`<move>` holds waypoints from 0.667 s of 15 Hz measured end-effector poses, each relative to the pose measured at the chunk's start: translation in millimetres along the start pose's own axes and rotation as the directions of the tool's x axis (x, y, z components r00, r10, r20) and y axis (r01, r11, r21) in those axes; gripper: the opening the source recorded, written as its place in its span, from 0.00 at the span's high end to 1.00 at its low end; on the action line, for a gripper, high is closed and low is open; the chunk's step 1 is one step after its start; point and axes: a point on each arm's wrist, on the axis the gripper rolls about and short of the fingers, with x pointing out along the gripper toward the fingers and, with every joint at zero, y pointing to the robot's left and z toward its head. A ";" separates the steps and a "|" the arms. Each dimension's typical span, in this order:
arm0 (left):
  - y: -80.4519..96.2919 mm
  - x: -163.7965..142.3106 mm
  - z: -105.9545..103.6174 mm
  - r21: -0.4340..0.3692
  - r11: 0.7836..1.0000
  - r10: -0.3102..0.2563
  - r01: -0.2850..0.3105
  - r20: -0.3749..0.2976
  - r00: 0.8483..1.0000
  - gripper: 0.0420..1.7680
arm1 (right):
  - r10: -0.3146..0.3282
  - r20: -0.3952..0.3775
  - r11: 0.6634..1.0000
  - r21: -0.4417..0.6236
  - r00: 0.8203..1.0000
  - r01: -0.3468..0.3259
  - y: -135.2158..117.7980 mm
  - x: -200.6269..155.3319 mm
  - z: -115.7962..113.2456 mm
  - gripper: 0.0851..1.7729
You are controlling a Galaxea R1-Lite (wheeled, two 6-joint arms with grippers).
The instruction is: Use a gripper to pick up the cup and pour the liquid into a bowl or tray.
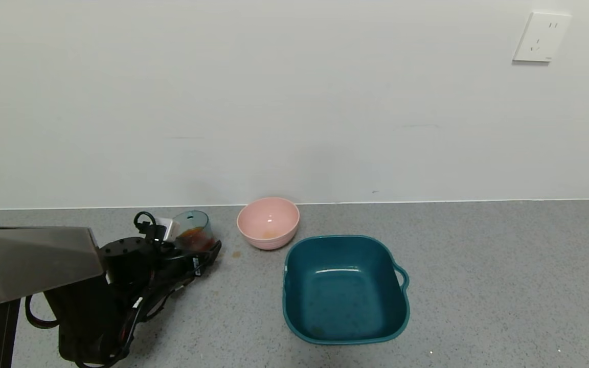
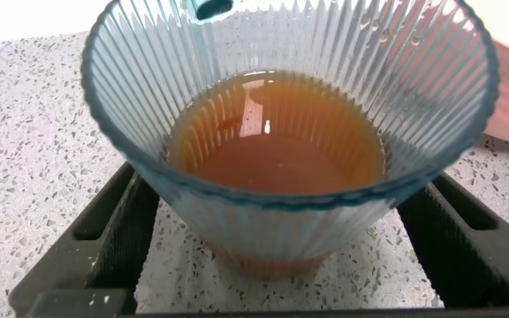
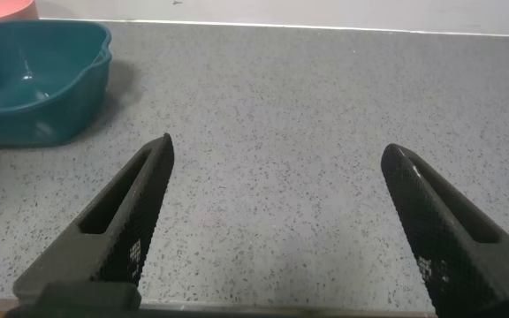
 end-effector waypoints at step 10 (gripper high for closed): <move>-1.6 0.7 0.3 0.003 1.000 -0.008 0.008 0.001 1.000 0.25 | 0.000 0.000 1.000 0.000 1.000 0.000 0.0 0.0 0.0 0.04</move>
